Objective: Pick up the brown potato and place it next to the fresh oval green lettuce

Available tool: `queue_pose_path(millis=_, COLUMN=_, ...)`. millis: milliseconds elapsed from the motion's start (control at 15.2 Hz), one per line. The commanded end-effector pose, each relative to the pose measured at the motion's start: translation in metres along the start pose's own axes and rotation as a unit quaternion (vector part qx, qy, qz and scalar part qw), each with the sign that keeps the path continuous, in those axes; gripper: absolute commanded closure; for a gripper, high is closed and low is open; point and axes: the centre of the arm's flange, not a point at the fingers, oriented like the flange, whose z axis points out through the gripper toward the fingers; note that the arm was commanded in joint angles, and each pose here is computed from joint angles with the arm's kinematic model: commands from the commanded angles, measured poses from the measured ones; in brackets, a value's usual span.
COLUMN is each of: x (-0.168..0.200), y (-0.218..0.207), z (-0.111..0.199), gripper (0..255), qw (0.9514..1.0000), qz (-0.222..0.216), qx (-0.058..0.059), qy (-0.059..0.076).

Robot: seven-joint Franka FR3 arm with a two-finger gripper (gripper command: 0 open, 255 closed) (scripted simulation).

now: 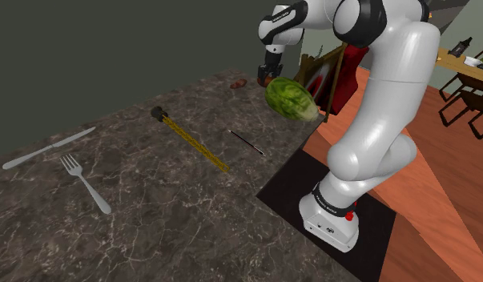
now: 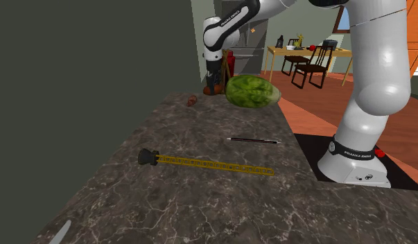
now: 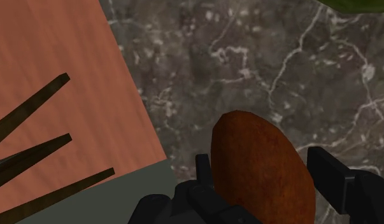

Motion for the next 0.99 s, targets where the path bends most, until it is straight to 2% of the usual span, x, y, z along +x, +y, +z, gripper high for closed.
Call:
queue_pose_path(millis=0, x=0.000, y=0.000, z=0.000, gripper=255, qw=1.0000, qz=0.000, qx=0.000, qy=0.000)
queue_pose_path(millis=198, x=0.000, y=0.000, z=0.000, gripper=255, qw=1.0000, qz=0.000, qx=0.000, qy=0.000)
queue_pose_path(millis=264, x=0.000, y=0.000, z=0.000, gripper=0, qw=1.0000, qz=0.000, qx=0.000, qy=0.000)
queue_pose_path(millis=594, x=0.000, y=0.000, z=0.000, gripper=0, qw=1.0000, qz=0.000, qx=0.000, qy=0.000)
queue_pose_path(millis=858, x=0.000, y=0.000, z=-0.050, gripper=0, qw=1.0000, qz=0.000, qx=0.000, qy=0.000)
queue_pose_path(millis=924, x=0.000, y=0.000, z=-0.050, gripper=0, qw=1.0000, qz=0.000, qx=0.000, qy=0.000)
